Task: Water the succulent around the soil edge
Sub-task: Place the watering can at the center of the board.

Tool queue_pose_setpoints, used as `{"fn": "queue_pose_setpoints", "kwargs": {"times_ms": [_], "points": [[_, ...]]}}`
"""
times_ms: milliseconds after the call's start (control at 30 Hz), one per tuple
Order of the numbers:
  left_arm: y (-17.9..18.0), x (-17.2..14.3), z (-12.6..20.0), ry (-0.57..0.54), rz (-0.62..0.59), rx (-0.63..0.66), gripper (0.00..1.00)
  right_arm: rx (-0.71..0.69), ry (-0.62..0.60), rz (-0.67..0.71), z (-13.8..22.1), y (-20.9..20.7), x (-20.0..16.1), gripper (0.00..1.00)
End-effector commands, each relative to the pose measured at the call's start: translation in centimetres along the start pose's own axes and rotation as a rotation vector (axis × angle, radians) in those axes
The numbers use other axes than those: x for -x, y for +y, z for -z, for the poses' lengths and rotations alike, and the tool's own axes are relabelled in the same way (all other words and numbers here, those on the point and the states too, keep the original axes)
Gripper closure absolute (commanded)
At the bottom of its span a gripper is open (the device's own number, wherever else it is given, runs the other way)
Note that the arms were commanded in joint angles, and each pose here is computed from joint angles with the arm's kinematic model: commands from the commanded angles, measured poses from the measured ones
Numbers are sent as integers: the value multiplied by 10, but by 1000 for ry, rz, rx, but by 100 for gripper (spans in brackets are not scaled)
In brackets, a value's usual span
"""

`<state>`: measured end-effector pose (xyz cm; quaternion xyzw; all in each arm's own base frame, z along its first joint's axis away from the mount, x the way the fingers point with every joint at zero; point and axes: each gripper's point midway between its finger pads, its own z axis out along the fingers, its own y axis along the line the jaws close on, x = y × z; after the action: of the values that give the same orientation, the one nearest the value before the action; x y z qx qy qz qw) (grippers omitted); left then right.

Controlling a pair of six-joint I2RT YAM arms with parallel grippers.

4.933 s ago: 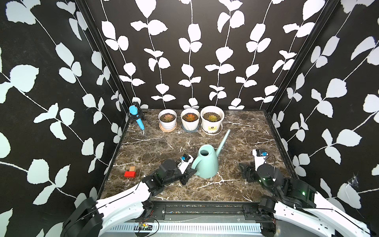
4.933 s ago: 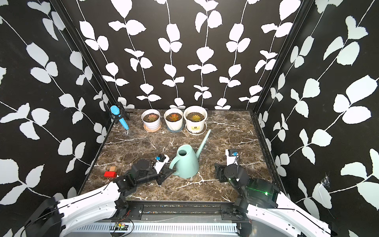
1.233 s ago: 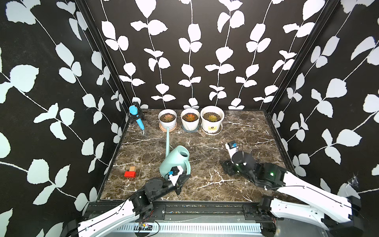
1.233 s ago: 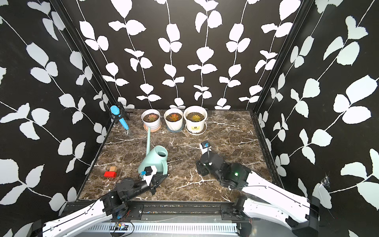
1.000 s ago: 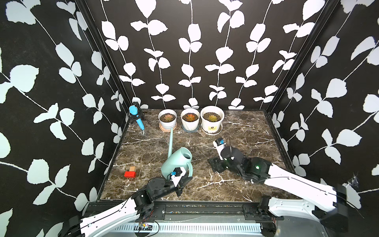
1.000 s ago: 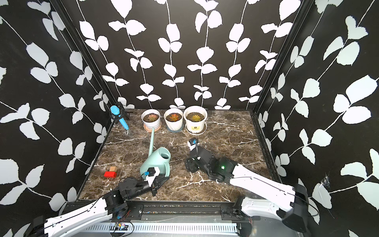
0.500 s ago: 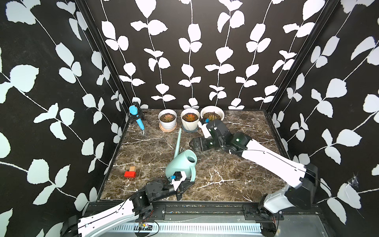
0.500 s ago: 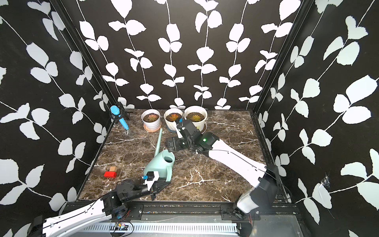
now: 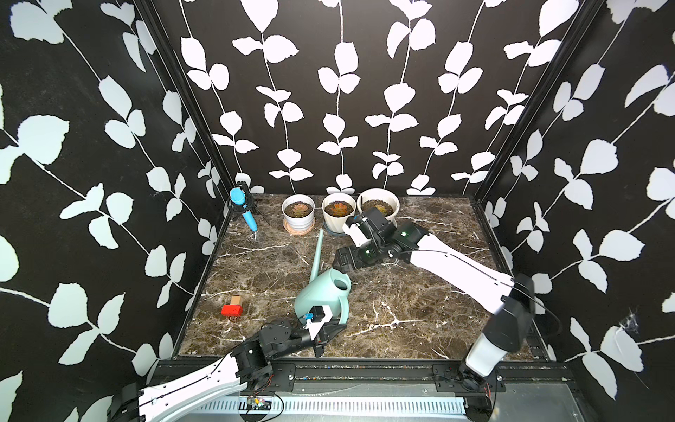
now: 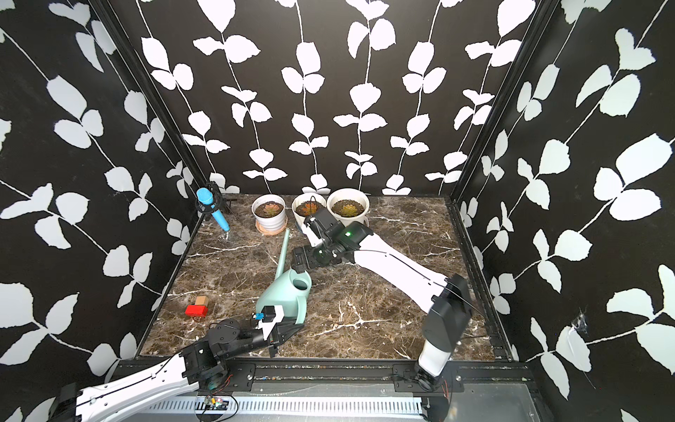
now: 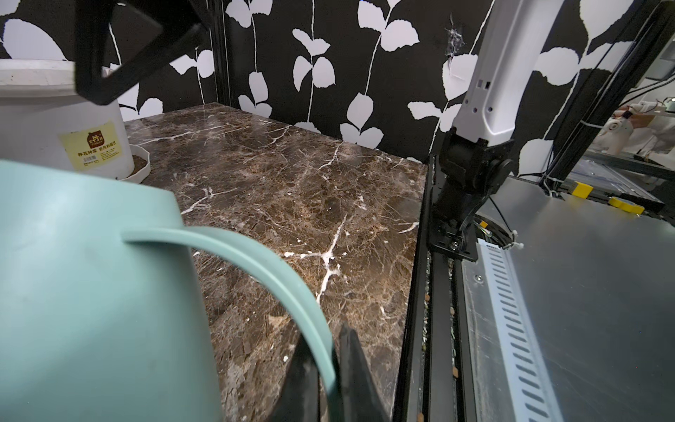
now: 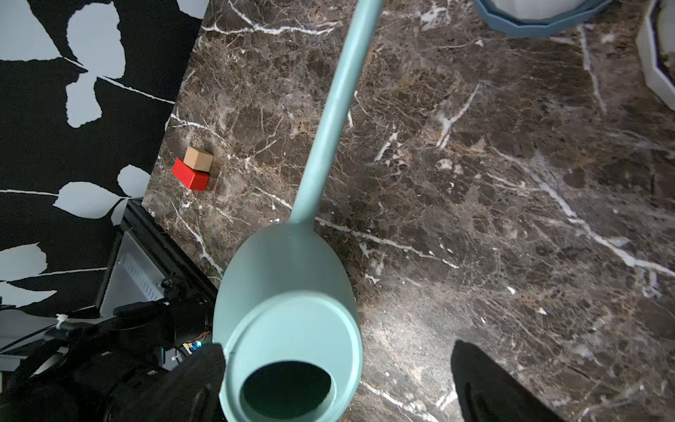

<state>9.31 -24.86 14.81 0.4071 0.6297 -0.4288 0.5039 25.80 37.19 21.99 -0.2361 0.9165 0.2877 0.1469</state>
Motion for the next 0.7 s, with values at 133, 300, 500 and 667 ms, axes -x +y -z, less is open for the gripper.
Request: {"fn": "queue_pose_setpoints", "kwargs": {"times_ms": [133,300,500,667], "points": [[-3,-7,-1,-7,-46,-17,100,154,124,14,8,24,-10,0],[-1,-7,-1,-6,-54,-8,100,185,174,14,14,26,-28,0],[-1,-8,-1,-1,-59,-8,100,203,206,-9,8,27,-43,1],[-1,-7,0,-6,-62,-3,100,180,221,-40,-2,21,-46,0]]}}
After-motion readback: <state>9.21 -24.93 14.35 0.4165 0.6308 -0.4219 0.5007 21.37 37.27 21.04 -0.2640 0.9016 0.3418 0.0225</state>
